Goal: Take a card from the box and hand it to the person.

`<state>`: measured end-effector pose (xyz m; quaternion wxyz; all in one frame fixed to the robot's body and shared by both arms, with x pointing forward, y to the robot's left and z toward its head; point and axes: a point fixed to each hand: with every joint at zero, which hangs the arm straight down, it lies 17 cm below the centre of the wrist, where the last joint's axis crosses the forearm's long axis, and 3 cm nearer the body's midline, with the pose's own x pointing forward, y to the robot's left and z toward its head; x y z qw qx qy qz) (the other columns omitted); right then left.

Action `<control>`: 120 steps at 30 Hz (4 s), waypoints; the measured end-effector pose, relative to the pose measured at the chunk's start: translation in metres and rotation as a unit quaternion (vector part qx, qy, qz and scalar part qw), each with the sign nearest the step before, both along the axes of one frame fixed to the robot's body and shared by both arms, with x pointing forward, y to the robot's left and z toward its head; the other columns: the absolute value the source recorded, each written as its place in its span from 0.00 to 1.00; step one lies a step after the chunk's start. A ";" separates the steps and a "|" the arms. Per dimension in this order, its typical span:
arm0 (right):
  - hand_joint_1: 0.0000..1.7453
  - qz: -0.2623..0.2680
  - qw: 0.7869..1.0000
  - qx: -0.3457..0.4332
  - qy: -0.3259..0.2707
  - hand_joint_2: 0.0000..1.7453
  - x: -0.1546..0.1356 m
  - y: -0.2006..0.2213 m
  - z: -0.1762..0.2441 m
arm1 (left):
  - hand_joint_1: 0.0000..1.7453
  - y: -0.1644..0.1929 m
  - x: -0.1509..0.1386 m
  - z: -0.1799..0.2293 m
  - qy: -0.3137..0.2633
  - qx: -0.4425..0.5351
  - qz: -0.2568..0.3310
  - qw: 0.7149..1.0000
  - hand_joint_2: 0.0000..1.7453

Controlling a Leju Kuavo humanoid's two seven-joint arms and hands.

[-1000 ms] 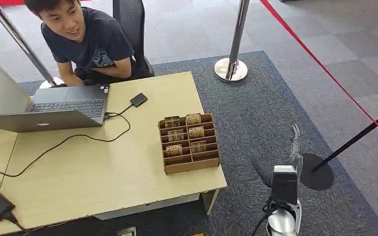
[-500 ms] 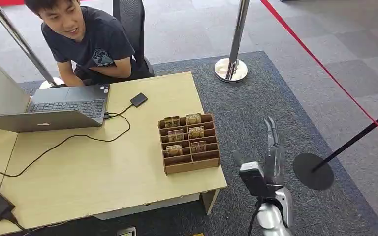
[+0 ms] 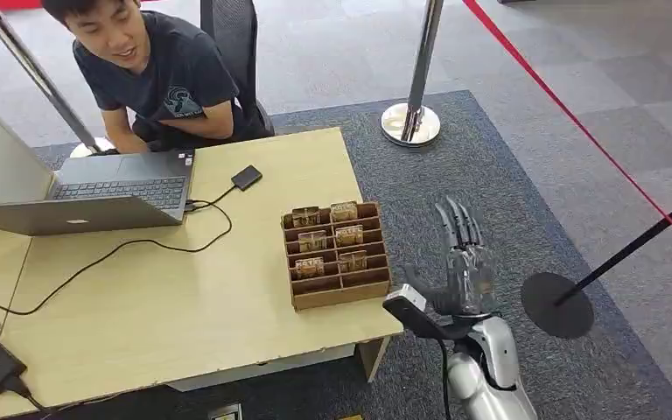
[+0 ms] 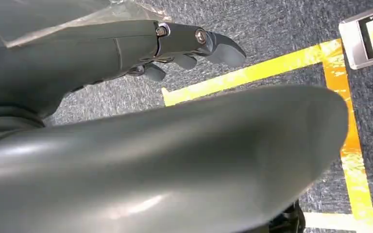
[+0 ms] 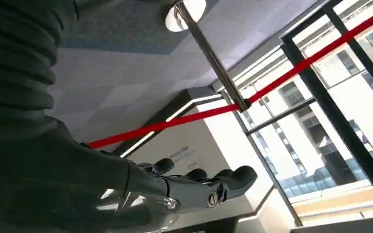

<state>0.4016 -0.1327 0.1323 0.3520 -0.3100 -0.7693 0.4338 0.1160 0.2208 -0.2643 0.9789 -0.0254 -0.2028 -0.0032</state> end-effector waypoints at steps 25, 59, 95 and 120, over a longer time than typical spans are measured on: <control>0.00 0.061 0.981 -0.181 -0.021 1.00 0.021 0.062 -0.019 | 0.00 0.003 -0.001 0.000 0.001 0.002 -0.003 1.000 0.00; 0.30 0.081 0.975 -0.203 0.032 1.00 0.026 0.081 -0.044 | 0.00 0.005 -0.002 -0.001 0.002 0.004 0.002 1.000 0.00; 0.53 0.075 0.972 -0.214 0.064 1.00 0.019 0.072 -0.069 | 0.00 0.004 -0.003 -0.001 0.002 0.004 -0.003 1.000 0.00; 0.45 0.065 0.967 -0.230 0.091 1.00 0.020 0.061 -0.098 | 0.00 0.004 -0.004 -0.001 0.004 0.006 -0.012 1.000 0.00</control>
